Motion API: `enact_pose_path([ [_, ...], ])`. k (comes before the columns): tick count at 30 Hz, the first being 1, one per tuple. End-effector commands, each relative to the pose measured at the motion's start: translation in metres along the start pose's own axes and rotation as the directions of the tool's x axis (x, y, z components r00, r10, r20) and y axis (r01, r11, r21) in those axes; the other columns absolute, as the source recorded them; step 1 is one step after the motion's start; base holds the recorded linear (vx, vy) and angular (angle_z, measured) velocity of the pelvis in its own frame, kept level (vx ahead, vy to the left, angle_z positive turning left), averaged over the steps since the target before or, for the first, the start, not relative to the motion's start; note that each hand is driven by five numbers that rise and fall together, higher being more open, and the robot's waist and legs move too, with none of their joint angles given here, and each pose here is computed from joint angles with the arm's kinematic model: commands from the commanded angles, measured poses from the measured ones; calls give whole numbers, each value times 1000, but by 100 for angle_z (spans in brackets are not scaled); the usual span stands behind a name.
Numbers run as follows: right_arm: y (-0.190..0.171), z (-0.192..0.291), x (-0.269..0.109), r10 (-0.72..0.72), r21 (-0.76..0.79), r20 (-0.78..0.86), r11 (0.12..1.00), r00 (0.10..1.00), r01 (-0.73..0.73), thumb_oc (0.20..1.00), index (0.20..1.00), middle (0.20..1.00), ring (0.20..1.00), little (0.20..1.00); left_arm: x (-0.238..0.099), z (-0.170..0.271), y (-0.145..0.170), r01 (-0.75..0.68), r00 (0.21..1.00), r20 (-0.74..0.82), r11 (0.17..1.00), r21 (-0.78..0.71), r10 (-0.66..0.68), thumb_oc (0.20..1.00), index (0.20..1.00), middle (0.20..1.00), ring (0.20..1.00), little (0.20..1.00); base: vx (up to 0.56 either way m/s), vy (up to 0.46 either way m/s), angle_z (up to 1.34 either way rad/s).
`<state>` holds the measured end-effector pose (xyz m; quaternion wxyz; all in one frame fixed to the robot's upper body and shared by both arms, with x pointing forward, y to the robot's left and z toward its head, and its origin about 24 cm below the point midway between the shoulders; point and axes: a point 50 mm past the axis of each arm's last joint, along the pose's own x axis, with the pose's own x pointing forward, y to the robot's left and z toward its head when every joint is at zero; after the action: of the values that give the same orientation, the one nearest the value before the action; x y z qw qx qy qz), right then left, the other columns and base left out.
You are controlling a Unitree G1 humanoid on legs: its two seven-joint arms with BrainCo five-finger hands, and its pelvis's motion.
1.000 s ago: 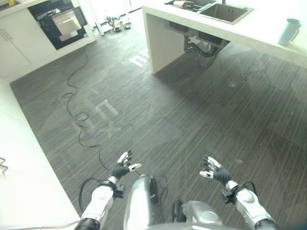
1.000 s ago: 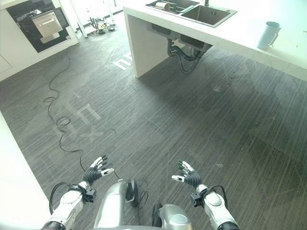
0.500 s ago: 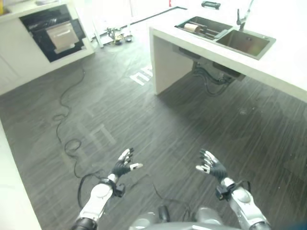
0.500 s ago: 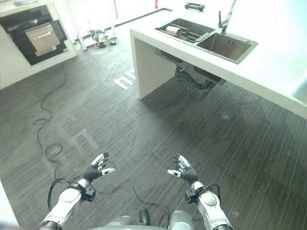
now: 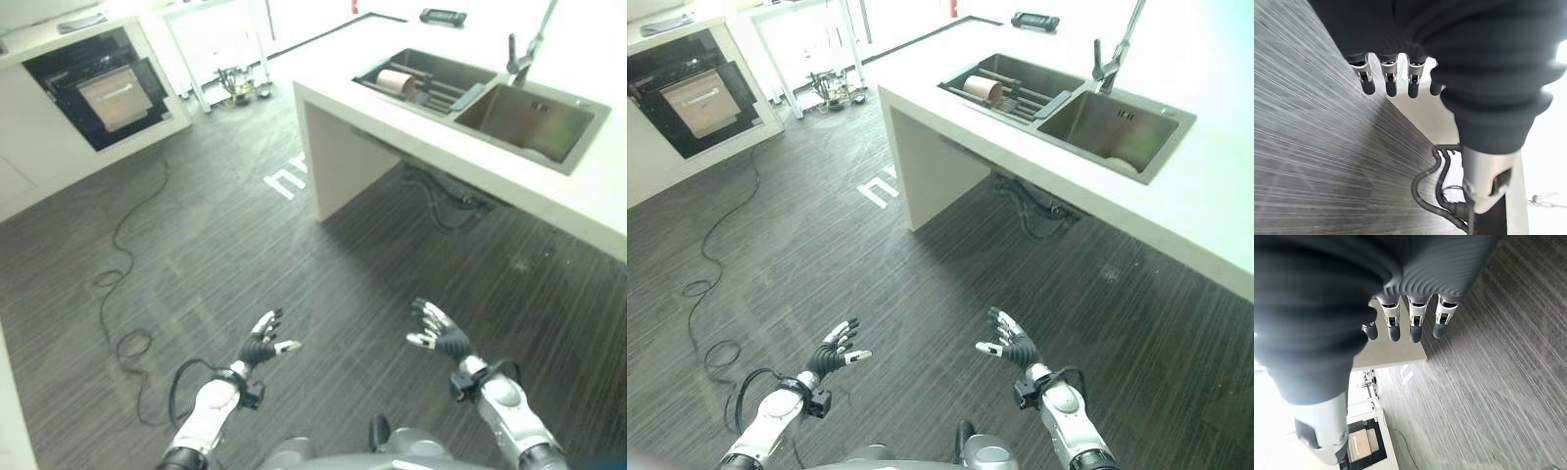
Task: Place the dishes in the dishwasher.
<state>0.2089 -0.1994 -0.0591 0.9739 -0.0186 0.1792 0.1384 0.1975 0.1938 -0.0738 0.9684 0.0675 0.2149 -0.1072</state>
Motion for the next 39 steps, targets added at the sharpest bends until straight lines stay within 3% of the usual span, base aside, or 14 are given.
enact_pose_path([
  [1,-8,15,1,1,-34,80,999,997,2,1000,1000,1000,1000,1000,6,24,5,40,993,110,997,61,-46,1000,1000,1000,1000,1000,201,-3,-50],
  [11,-9,11,-2,1,-62,45,998,999,2,1000,1000,1000,1000,1000,1,26,11,50,991,119,998,42,-55,1000,1000,1000,1000,1000,258,202,-46],
  [15,-15,10,-5,-52,-2,56,999,997,52,1000,1000,1000,1000,1000,3,30,11,82,989,116,992,97,-93,1000,1000,1000,1000,1000,234,309,-20],
  [25,7,5,-2,-26,31,60,999,998,25,1000,1000,1000,1000,1000,7,38,19,27,992,117,991,131,-42,1000,1000,1000,1000,1000,203,288,8],
  [39,7,4,1,47,-10,37,999,998,-46,1000,1000,1000,1000,1000,2,27,14,-18,992,127,996,83,7,1000,1000,1000,1000,1000,154,-178,-35],
])
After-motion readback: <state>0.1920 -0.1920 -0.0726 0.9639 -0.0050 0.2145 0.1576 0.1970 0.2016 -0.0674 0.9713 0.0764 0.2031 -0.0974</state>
